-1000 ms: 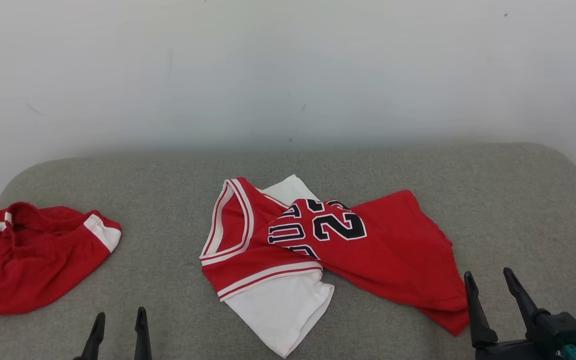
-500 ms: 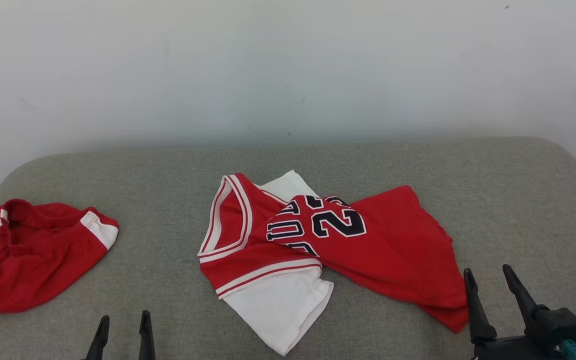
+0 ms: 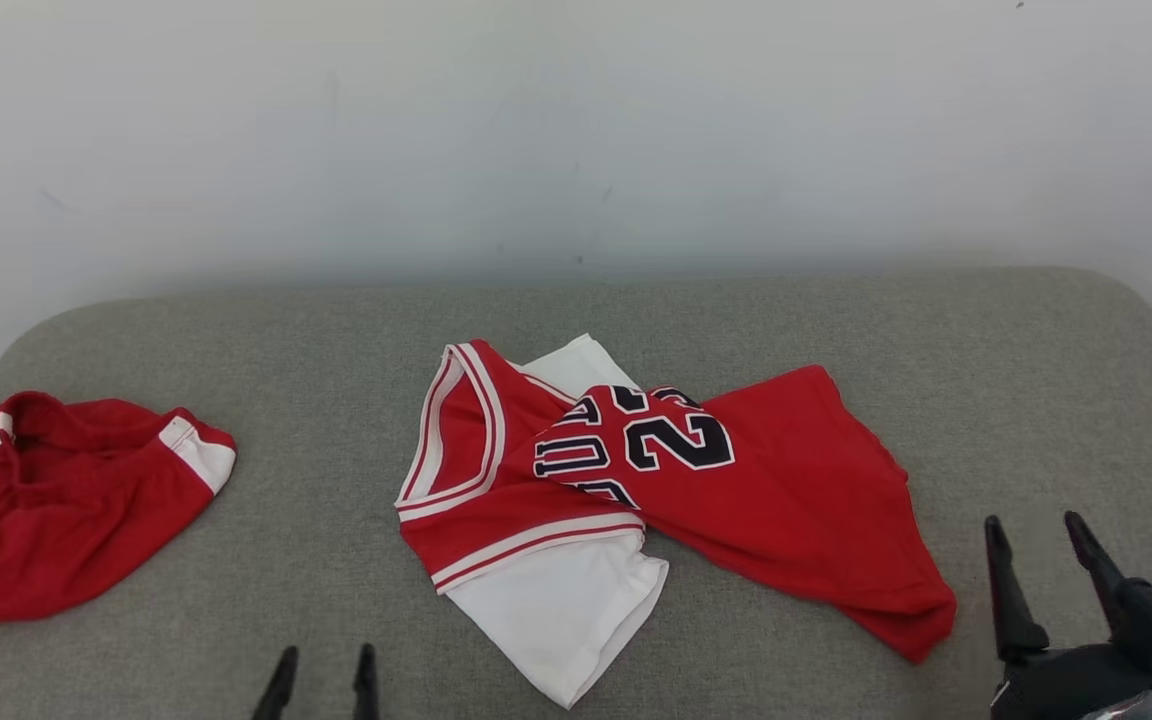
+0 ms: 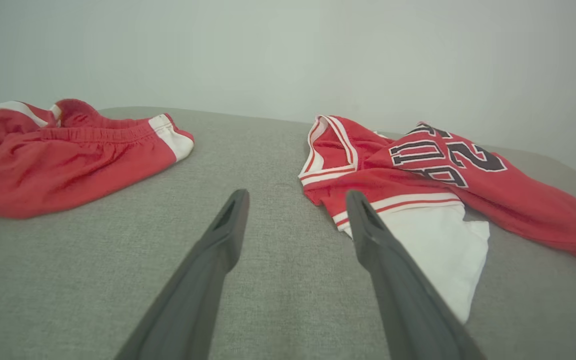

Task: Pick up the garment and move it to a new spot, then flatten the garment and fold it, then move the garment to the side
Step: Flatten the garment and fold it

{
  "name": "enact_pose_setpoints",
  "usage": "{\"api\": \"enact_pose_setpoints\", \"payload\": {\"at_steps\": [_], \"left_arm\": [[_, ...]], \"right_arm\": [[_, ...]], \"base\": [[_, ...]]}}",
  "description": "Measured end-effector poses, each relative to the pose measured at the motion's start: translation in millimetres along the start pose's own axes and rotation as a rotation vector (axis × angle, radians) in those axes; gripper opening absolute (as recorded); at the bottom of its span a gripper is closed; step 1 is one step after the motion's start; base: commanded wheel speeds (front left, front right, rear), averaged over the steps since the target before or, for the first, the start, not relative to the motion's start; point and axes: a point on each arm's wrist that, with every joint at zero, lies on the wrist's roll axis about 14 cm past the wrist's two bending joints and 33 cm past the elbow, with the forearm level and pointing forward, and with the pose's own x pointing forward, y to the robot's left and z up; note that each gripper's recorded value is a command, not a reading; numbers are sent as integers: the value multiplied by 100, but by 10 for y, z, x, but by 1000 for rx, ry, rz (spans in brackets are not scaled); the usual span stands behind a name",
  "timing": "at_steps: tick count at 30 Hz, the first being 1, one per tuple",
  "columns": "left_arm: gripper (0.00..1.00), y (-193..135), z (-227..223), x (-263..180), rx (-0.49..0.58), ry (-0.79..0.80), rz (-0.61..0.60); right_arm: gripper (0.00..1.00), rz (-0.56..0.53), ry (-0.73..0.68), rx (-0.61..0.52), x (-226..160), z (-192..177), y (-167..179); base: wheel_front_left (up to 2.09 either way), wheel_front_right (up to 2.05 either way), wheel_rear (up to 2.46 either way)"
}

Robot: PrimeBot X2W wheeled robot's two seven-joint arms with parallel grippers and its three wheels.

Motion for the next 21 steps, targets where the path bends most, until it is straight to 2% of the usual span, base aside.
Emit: {"api": "enact_pose_setpoints", "payload": {"at_steps": [5,11,21], "left_arm": [[100,-408,-397,41,-28,174,-132],[100,-614,-735,188,-88,316,-163],[100,-839,-1061,456,-147,439,-171]], "right_arm": [[100,-74,182,-6,40,-273,-338],[100,-104,369,34,203,-570,-488],[100,-37,643,66,301,-1187,-294]], "base": [[0,0,0],[0,0,0],[0,0,0]]}}
